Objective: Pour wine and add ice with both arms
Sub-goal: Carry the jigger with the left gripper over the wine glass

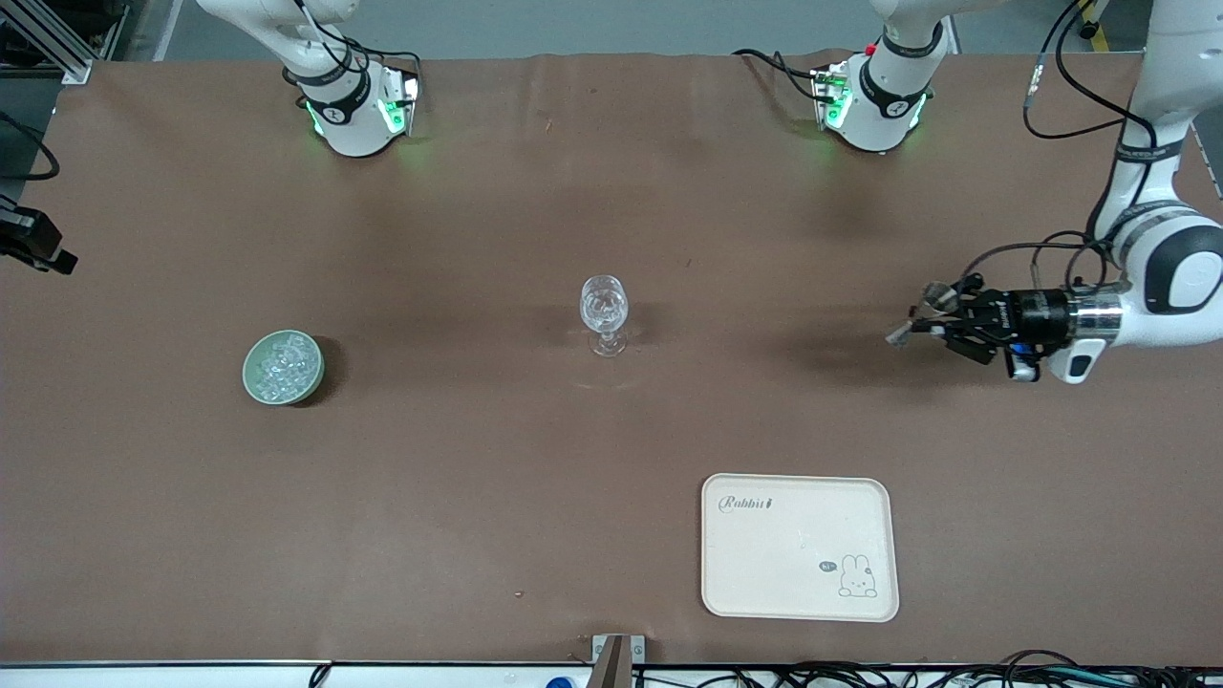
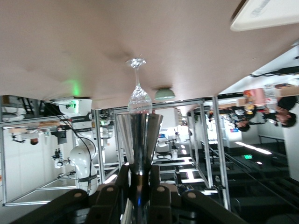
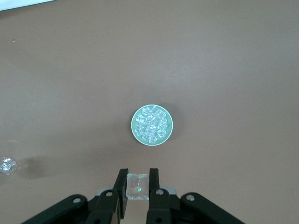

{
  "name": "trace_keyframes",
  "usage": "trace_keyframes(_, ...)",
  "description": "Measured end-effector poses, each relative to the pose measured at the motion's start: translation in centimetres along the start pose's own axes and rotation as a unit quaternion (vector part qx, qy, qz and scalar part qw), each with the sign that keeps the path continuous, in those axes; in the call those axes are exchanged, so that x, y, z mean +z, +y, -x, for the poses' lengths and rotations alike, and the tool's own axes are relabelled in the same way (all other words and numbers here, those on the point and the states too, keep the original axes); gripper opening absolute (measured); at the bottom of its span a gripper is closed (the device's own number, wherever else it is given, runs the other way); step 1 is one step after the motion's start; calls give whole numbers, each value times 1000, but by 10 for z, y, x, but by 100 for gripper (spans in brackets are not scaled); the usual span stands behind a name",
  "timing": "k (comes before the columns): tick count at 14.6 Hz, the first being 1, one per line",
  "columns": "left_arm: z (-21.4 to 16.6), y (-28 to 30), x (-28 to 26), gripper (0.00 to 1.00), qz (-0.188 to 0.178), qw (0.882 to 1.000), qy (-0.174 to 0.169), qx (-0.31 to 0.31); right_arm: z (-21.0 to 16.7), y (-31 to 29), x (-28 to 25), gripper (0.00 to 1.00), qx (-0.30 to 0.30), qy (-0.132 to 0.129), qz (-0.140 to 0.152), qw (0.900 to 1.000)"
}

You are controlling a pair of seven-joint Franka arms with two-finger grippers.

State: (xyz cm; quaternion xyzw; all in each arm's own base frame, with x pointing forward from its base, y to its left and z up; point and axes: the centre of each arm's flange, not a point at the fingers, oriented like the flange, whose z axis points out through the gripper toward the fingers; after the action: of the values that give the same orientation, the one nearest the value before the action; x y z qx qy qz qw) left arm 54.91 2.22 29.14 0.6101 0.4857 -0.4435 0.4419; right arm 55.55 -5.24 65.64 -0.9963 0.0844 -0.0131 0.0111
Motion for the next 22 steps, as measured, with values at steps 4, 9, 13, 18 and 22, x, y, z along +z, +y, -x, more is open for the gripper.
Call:
trace_keyframes(4,34,14,83,21,-36,999,25,-1,0,0,0,22,0,-2,0,1000)
trace_keyframes(9,66,25,202,21,-60,994,90,-7,1,-2,1,22,-2,-3,0,1000)
trace_keyframes(13,87,21,260,21,-60,991,120,1,1,-5,1,22,-4,-3,0,1000)
trace_keyframes(18,102,13,310,21,-42,986,163,11,1,-5,1,22,-4,-4,-1,1000)
trace_keyframes(22,113,3,345,21,-43,976,214,25,1,-5,1,22,-4,-4,-1,1000)
